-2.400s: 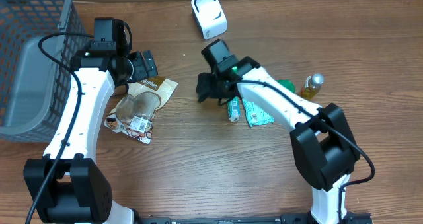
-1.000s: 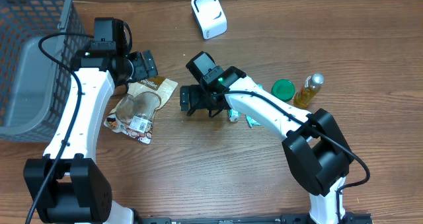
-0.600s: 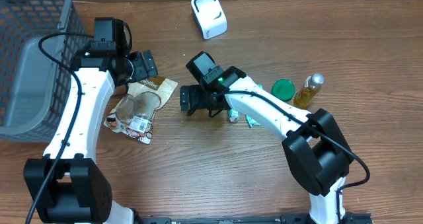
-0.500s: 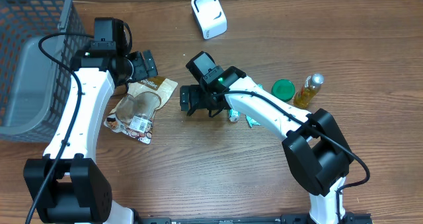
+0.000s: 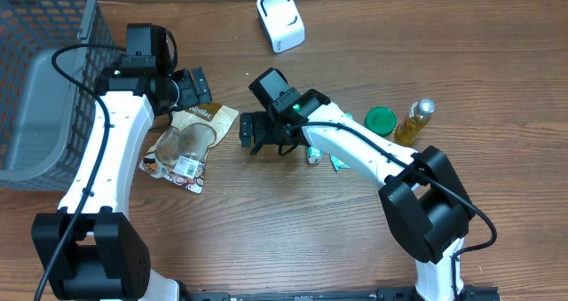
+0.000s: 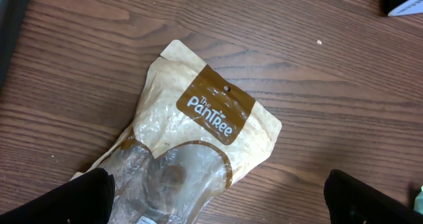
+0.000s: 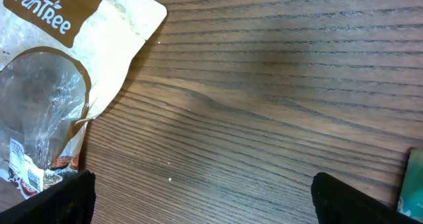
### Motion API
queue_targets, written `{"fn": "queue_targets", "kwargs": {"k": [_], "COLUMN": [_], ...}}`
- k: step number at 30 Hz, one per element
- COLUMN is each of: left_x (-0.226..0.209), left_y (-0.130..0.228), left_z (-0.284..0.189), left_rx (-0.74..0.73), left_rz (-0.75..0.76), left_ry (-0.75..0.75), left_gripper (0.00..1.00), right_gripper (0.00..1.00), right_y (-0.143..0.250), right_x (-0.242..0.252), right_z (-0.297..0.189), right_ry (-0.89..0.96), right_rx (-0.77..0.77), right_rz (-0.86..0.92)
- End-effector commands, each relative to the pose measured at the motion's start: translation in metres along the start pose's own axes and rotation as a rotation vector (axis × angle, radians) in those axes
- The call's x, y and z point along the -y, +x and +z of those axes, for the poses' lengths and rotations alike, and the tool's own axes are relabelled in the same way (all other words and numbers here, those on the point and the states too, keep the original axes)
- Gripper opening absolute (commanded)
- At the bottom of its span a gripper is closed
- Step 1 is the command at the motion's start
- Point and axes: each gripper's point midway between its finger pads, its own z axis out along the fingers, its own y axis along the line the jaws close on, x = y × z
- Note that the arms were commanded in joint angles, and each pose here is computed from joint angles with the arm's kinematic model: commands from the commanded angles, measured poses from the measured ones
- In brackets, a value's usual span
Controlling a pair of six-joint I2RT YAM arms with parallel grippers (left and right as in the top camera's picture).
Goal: Scan the item barcode
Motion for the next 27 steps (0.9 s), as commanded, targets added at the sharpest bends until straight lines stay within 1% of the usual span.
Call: {"fn": "queue_targets", "kwargs": {"k": [1, 20, 27], "left_x": [-0.003, -0.003, -0.003], "left_y": [0.001, 0.001, 0.001], "left_z": [0.004, 0.004, 0.004], "left_rx": [-0.01, -0.01, -0.01], "left_rz": [0.001, 0.001, 0.001], "left_ry": [-0.008, -0.008, -0.008], "left_gripper": [1.0, 1.0, 1.0], "right_gripper": [1.0, 1.0, 1.0], "right_y": [-0.007, -0.009, -0.019], "right_x": [-0.004, -0.003, 0.008], "right_z": [-0.014, -0.015, -0.016], "right_ry": [-0.014, -0.016, -0.012], "right_rx": [0.037, 0.043, 0.058], "right_rz": [0.0, 0.003, 0.03]}}
